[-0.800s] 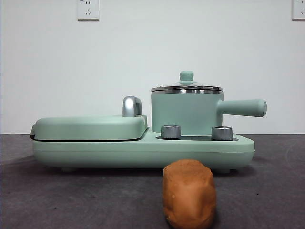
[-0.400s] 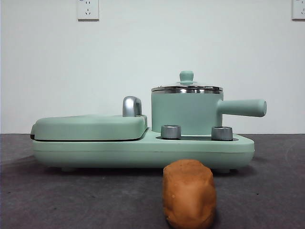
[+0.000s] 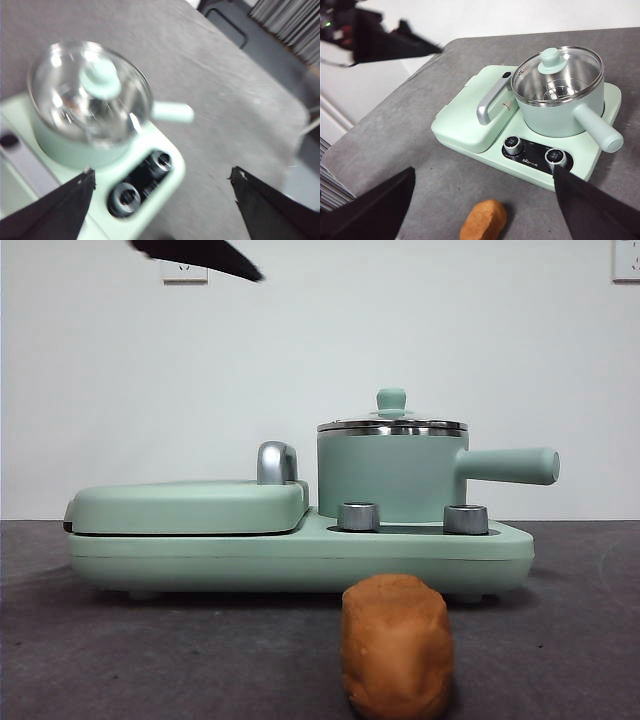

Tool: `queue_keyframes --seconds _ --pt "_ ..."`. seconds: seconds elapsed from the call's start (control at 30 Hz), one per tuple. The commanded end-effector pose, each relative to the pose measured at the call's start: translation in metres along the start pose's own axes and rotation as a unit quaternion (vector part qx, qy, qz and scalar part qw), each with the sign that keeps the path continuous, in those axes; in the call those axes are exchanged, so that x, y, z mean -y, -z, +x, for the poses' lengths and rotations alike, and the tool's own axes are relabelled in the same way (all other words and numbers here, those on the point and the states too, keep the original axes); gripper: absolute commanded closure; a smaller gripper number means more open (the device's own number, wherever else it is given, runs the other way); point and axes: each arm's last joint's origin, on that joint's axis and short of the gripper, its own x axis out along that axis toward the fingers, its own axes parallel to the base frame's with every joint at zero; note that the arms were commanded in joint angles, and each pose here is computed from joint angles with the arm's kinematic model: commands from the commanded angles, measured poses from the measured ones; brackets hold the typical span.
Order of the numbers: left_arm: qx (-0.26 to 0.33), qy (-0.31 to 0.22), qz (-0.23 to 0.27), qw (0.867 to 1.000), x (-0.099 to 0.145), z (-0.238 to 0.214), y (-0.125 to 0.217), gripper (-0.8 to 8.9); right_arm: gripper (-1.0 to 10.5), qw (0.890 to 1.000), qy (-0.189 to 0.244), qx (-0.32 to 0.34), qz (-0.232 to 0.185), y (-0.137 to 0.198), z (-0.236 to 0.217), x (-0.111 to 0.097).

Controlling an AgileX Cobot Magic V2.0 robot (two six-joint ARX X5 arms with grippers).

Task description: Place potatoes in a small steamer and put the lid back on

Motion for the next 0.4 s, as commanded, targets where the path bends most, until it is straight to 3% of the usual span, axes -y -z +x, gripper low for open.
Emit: queue_keyframes --seconds 0.03,0.23,0.4 --pt "0.002 -0.021 0.060 0.998 0.000 0.024 -0.018 3.70 5.1 1.000 -0.003 0.008 -0.011 -0.004 -0.002 -0.003" --pt "-0.002 -0.070 0.137 0.988 -0.006 0.072 -0.036 3.71 5.1 1.000 -0.003 0.008 -0.011 -0.004 -0.002 -0.003" --pt "0.034 -0.081 0.158 0.984 -0.014 0.109 -0.041 3.71 5.1 1.000 -0.003 0.008 -0.011 -0.004 -0.002 -0.003"
